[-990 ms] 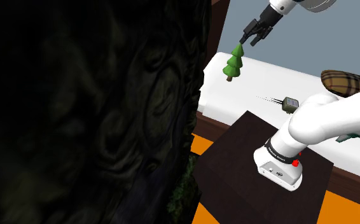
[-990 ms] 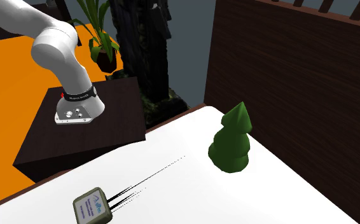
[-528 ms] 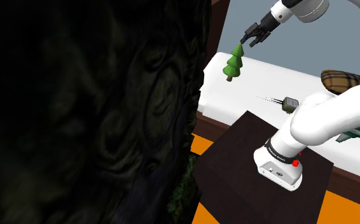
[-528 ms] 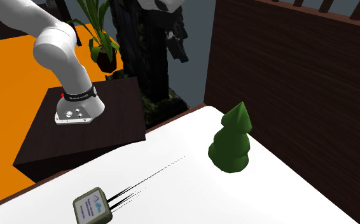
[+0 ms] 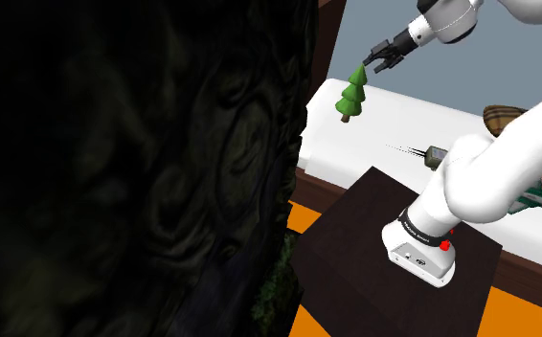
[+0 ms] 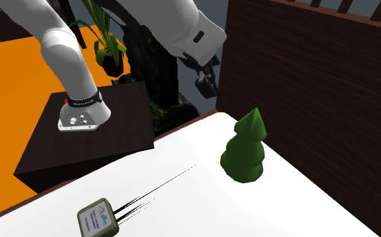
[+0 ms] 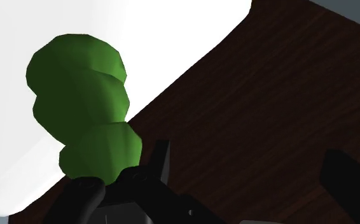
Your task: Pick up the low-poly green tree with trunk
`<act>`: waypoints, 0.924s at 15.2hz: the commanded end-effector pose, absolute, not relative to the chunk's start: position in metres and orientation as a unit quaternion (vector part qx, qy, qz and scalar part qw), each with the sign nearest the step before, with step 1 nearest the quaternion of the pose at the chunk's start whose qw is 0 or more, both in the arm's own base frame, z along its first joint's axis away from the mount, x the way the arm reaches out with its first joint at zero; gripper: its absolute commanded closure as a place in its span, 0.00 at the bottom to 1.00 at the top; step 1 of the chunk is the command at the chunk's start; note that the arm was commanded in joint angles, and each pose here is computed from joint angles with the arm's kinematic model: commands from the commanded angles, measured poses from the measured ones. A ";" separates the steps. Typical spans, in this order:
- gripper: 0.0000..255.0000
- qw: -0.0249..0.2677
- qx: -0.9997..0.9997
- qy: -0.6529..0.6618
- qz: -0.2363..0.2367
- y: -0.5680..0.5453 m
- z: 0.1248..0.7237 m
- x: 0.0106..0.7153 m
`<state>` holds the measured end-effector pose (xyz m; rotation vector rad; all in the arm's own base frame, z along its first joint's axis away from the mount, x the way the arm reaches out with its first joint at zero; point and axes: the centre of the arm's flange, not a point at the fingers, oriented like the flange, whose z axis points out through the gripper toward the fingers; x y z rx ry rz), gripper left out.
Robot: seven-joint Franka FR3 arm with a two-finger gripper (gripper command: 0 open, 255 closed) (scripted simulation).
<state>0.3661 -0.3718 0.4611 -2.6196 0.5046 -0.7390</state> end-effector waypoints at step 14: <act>0.00 0.228 -0.892 0.208 -0.330 -0.480 0.365 0.390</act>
